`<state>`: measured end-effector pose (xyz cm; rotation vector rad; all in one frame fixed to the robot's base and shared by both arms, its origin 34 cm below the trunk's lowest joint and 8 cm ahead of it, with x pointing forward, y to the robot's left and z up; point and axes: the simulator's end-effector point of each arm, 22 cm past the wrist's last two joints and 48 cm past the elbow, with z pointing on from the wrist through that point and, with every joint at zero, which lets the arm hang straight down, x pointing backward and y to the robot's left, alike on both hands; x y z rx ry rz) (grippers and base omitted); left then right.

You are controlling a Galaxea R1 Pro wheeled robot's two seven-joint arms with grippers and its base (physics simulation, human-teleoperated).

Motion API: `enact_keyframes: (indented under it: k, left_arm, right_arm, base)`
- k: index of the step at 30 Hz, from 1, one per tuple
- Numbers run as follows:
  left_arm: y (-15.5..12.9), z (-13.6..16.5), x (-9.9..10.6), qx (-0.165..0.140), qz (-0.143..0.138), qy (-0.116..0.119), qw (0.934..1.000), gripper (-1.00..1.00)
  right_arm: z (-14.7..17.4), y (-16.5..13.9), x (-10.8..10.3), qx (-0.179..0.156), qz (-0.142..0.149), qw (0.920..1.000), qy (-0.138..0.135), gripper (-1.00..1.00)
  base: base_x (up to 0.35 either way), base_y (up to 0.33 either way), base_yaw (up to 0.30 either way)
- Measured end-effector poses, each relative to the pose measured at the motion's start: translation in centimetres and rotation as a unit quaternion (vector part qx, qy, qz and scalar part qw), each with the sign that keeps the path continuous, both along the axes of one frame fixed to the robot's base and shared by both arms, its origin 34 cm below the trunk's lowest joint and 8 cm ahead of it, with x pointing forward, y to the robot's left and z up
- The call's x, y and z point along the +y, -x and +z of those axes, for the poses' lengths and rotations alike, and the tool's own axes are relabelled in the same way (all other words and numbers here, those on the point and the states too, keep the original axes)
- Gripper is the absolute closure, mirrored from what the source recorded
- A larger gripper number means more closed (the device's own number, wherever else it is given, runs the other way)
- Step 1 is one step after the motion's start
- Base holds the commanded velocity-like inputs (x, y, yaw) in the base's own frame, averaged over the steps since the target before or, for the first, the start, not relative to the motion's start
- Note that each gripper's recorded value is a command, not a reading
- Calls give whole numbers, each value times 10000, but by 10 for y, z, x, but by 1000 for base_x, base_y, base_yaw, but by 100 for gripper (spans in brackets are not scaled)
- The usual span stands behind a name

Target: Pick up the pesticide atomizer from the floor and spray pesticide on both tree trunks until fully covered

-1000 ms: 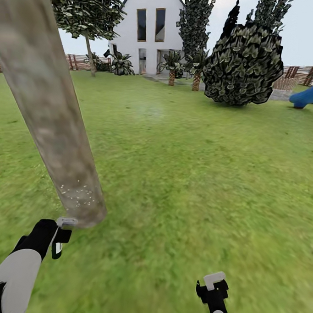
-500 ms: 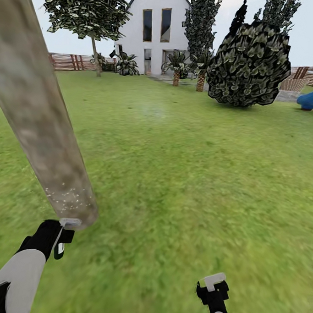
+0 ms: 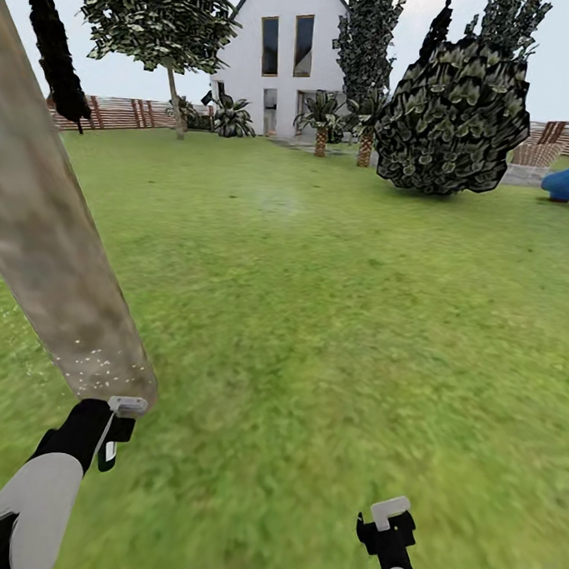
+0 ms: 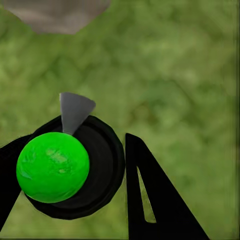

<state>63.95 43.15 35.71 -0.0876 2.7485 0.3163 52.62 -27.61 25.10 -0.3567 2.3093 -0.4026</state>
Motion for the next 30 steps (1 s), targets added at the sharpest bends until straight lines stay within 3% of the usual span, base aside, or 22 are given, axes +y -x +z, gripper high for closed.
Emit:
enact_keyframes:
  k: [20,30]
  left_arm:
    - [-2,3,3,-55,43,-14,10000,100]
    - [-2,3,3,-57,49,-7,10000,100]
  right_arm:
    - [0,0,1,2,1,10000,-5,-100]
    - [0,0,1,0,2,10000,-6,-100]
  base:
    - [93,-266,275]
    - [217,-199,278]
